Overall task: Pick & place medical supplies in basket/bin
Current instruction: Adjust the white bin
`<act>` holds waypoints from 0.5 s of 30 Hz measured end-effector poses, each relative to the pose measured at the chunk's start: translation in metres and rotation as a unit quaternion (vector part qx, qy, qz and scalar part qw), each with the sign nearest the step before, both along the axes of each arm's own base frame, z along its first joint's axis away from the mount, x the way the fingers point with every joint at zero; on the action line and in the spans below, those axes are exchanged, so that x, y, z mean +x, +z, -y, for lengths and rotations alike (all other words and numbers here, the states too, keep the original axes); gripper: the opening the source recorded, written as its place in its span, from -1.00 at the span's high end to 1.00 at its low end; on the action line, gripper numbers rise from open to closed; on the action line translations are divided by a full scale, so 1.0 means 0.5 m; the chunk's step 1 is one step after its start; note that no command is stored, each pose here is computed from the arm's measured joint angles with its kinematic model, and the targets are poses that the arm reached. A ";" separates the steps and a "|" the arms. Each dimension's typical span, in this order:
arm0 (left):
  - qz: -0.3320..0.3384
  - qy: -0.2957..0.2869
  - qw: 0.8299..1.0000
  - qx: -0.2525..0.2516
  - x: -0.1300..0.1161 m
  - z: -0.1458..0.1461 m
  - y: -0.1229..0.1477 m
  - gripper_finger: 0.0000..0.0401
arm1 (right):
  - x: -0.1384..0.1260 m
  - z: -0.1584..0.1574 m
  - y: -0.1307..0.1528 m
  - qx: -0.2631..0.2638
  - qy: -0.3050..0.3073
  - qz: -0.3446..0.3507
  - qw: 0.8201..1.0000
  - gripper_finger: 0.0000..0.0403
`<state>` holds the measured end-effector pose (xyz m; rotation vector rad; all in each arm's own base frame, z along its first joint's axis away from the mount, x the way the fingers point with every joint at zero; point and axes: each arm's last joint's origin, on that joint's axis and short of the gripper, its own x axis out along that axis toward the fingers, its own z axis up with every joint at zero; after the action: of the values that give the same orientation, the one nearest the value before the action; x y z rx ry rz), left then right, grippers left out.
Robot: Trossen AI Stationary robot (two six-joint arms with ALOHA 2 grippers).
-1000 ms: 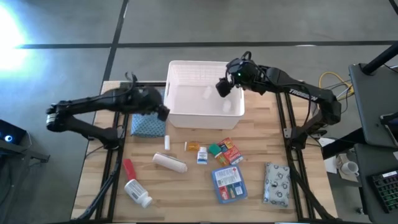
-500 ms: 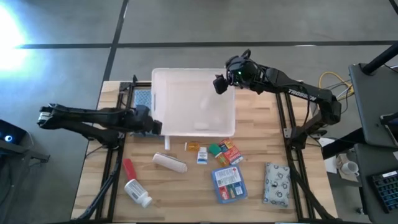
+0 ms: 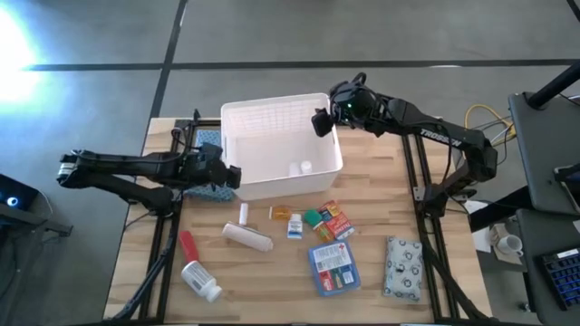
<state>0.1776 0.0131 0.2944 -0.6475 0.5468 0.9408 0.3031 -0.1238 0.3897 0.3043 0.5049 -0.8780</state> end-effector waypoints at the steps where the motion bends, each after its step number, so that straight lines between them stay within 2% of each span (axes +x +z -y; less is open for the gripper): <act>1: 0.011 0.002 1.000 0.004 0.002 0.000 0.003 -0.70 | 0.000 0.000 -0.001 0.001 0.000 -0.002 1.000 -0.45; 5: 0.056 -0.019 0.998 0.034 0.007 -0.004 0.026 -0.70 | -0.002 -0.001 -0.003 0.003 0.000 -0.009 1.000 -0.45; 9: 0.068 -0.019 0.996 0.057 0.015 -0.026 0.035 -0.70 | -0.003 -0.001 -0.004 0.004 0.000 -0.012 1.000 -0.42; 15: 0.078 -0.023 0.995 0.056 0.031 -0.066 0.030 -0.70 | -0.005 -0.002 -0.007 0.004 0.004 -0.028 1.000 -0.43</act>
<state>0.1932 0.0464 0.3093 -0.6001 0.3663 0.8631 0.3004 -0.1228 0.3862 0.2849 0.5607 -0.8783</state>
